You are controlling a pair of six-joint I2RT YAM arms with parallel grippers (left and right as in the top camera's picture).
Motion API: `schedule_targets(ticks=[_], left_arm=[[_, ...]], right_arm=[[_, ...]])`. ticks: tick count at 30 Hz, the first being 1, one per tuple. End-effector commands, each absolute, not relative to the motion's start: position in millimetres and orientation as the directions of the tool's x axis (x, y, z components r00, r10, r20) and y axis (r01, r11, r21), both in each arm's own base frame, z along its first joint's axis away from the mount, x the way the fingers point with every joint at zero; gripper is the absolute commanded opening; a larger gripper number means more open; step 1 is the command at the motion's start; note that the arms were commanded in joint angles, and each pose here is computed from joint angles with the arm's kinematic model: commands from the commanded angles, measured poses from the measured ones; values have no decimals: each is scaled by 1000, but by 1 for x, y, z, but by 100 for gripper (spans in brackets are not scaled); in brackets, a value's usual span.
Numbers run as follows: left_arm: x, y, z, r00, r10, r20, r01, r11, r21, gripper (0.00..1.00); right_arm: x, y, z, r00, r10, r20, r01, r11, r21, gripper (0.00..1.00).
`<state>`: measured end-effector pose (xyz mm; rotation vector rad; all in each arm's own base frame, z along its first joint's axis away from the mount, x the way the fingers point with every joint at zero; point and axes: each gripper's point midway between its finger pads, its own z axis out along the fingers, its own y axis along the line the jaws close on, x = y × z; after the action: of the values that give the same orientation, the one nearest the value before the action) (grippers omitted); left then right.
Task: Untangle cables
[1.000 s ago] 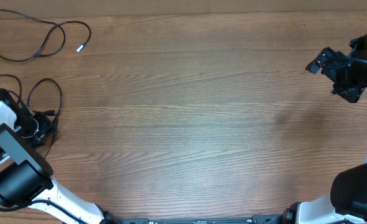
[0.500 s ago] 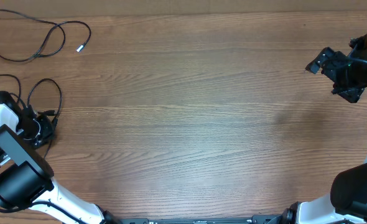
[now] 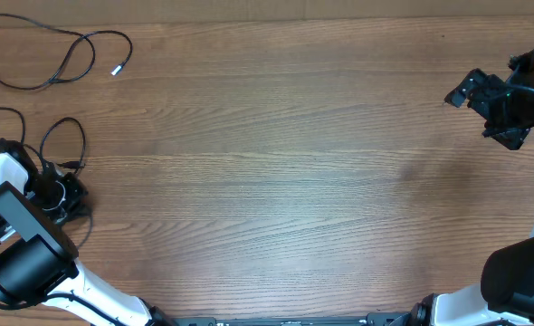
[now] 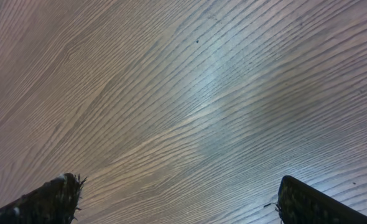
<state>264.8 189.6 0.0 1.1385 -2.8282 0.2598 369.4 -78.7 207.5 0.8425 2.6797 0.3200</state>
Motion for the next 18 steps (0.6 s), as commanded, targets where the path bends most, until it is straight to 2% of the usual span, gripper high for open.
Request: schedule_targets(ticks=[1, 4, 9, 10, 14, 18], left_arm=[[267, 168, 1, -627, -749, 213, -778, 596, -197, 4], [266, 167, 2, -600, -768, 226, -800, 568, -192, 4], [274, 171, 10, -677, -712, 187, -735, 638, -229, 4], [275, 173, 13, -671, -719, 184, -740, 633, -229, 4], [284, 184, 34, -539, -821, 185, -837, 499, -226, 4], [296, 201, 64, -553, -829, 83, -819, 523, -235, 4]], right_arm=[[371, -79, 208, -779, 582, -232, 511, 805, 301, 100], [371, -79, 208, -779, 582, -232, 511, 805, 302, 100], [371, -79, 208, -779, 582, -232, 511, 805, 301, 100], [371, -79, 208, -779, 582, -232, 511, 805, 301, 100], [371, -79, 208, -779, 582, -232, 511, 805, 302, 100], [371, -79, 208, -779, 582, -232, 511, 805, 301, 100]])
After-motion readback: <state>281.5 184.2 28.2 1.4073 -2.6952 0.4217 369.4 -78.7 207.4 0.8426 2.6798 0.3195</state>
